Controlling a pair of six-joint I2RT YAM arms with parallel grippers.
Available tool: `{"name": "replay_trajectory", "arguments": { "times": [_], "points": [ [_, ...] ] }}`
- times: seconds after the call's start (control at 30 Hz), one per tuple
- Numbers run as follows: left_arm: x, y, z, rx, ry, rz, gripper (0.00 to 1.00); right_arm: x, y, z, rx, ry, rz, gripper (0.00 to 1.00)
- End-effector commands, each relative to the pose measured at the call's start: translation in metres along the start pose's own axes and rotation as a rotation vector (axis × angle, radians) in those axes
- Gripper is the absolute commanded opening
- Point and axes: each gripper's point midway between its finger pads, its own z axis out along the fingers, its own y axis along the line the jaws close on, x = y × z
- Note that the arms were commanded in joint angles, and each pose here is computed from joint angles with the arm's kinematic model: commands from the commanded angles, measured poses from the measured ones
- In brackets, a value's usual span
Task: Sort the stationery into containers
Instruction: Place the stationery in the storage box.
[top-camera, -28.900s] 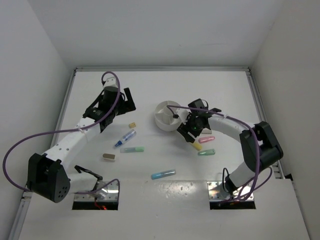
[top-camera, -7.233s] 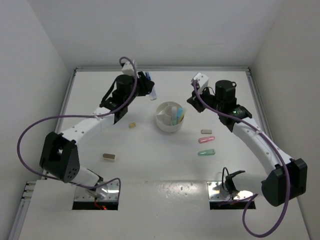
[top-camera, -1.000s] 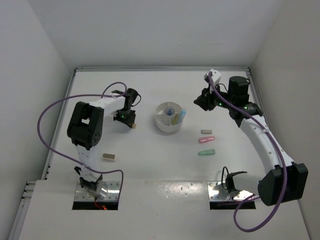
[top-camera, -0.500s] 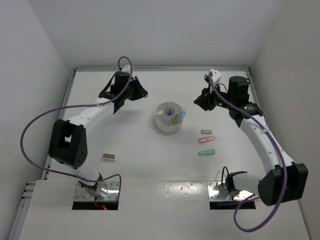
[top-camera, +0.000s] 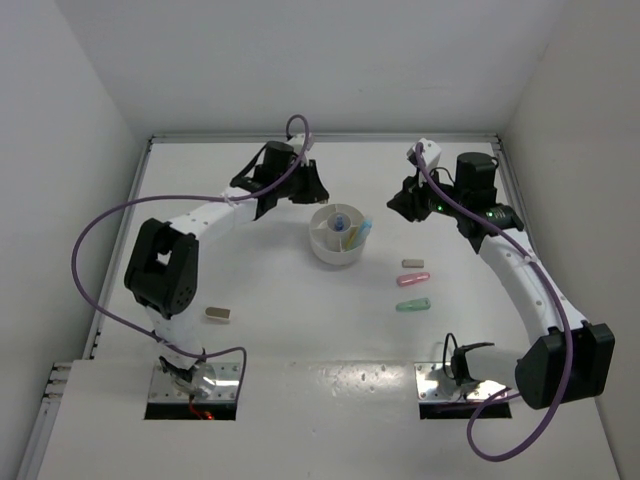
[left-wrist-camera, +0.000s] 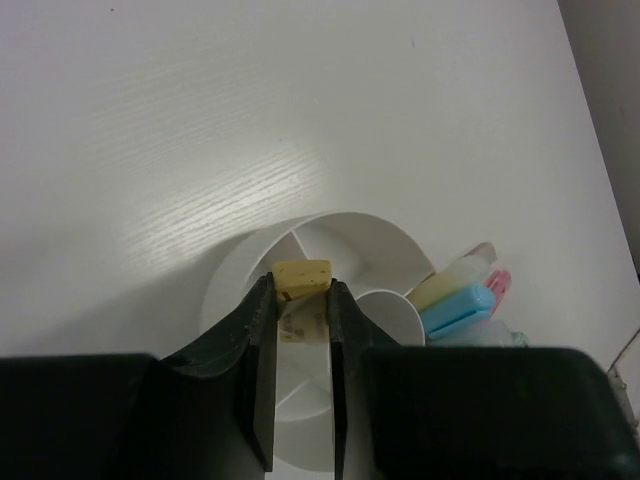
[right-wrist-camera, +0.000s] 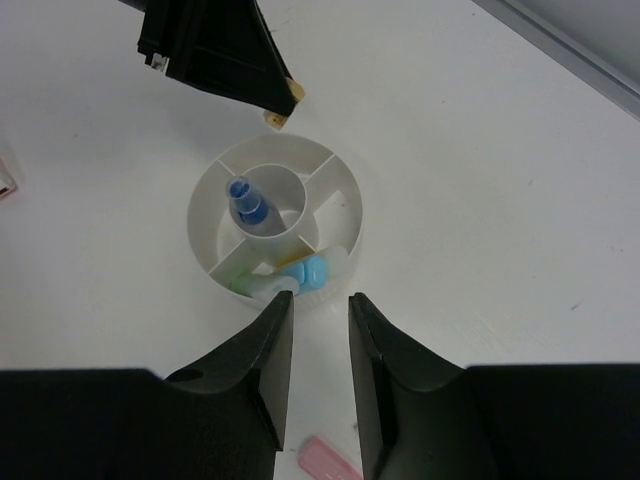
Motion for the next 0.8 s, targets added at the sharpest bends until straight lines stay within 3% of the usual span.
{"name": "replay_trajectory", "arguments": {
  "times": [0.0, 0.6, 0.73, 0.77],
  "points": [
    [-0.004, -0.001, -0.001, -0.025, -0.017, 0.029, 0.00, -0.009, -0.003, 0.001, 0.000, -0.037, -0.014, 0.29],
    [0.038, 0.015, 0.014, -0.101, 0.090, 0.016, 0.01, -0.009, -0.006, -0.001, 0.008, -0.037, -0.010, 0.29],
    [0.039, 0.020, 0.014, -0.124, 0.089, 0.015, 0.19, -0.009, -0.006, -0.001, 0.008, -0.037, -0.010, 0.29],
    [0.041, 0.020, 0.013, -0.128, 0.098, 0.013, 0.28, -0.009, -0.006, -0.001, 0.008, -0.037, -0.010, 0.29]
  ]
}}
